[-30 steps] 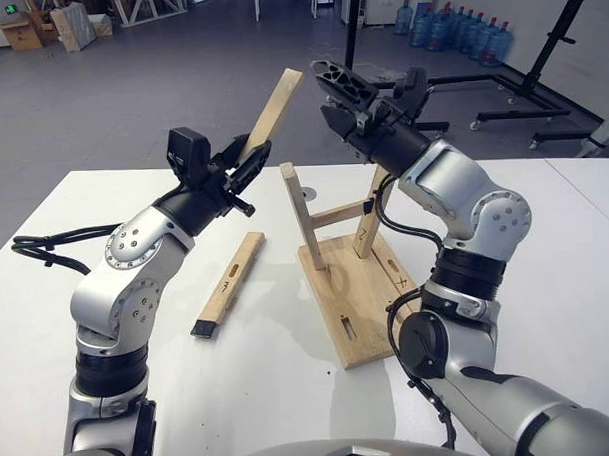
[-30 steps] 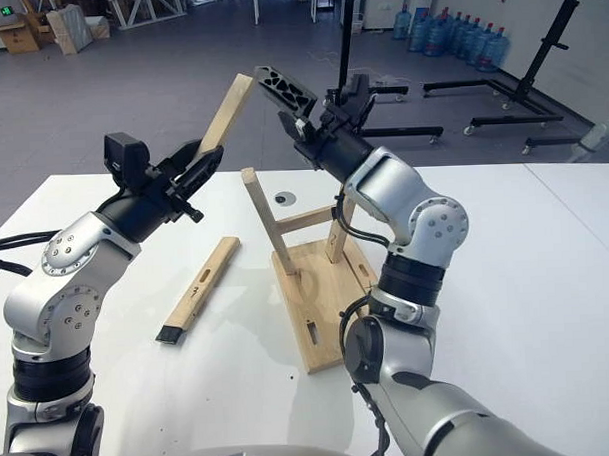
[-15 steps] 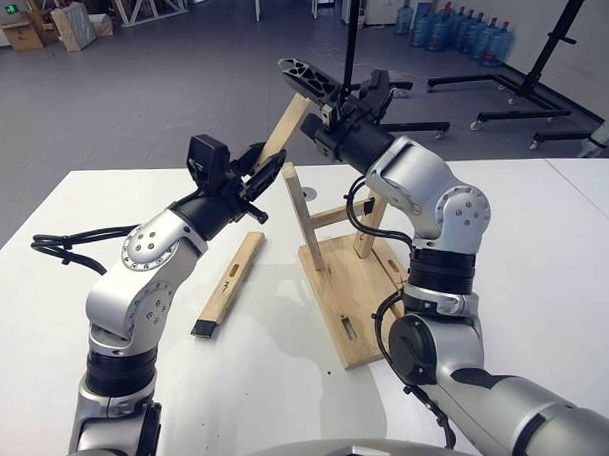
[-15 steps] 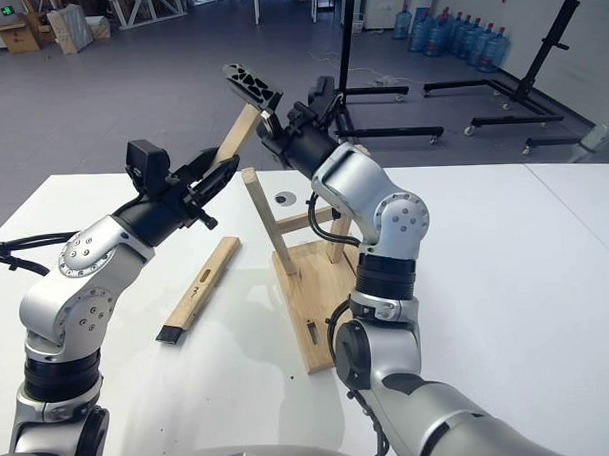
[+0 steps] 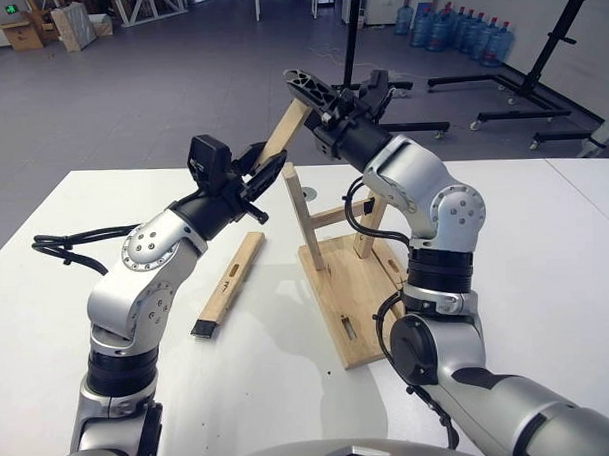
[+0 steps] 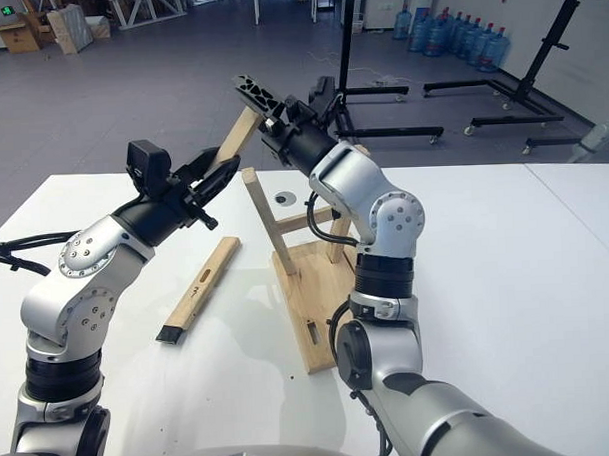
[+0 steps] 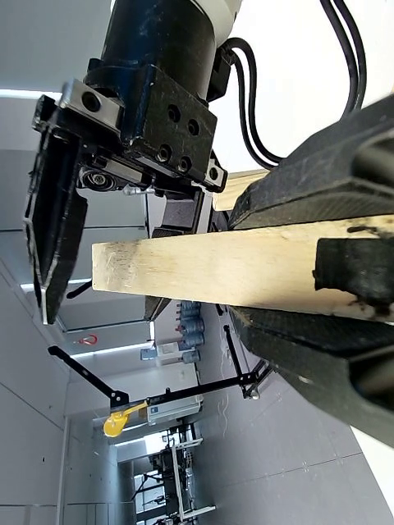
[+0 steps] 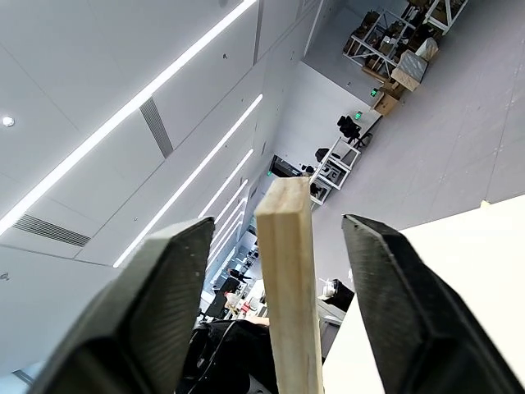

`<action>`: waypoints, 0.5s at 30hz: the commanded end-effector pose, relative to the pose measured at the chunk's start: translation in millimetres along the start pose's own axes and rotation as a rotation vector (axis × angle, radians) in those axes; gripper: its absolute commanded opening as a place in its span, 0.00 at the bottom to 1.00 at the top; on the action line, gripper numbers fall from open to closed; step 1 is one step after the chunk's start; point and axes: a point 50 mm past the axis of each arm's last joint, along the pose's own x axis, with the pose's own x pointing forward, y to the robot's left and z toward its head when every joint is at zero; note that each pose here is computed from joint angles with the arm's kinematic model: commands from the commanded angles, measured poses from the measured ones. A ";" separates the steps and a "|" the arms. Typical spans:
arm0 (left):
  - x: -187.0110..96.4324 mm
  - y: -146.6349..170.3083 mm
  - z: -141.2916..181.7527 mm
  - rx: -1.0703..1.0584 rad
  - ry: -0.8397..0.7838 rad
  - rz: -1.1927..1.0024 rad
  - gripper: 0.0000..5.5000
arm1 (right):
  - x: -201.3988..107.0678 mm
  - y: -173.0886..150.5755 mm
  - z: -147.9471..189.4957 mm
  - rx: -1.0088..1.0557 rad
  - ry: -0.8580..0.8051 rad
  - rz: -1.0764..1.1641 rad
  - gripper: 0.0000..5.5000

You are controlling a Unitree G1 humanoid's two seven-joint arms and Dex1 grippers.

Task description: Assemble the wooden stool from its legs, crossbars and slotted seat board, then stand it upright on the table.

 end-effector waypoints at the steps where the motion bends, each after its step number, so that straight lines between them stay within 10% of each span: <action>1: 1.2 -0.3 -0.6 0.011 0.003 -0.002 0.23 | 1.0 3.0 0.8 -0.017 0.001 -0.007 0.39; 15: 1.7 -0.4 0.0 0.030 0.009 -0.008 0.23 | -0.4 -6.1 0.7 -0.083 0.018 -0.064 0.07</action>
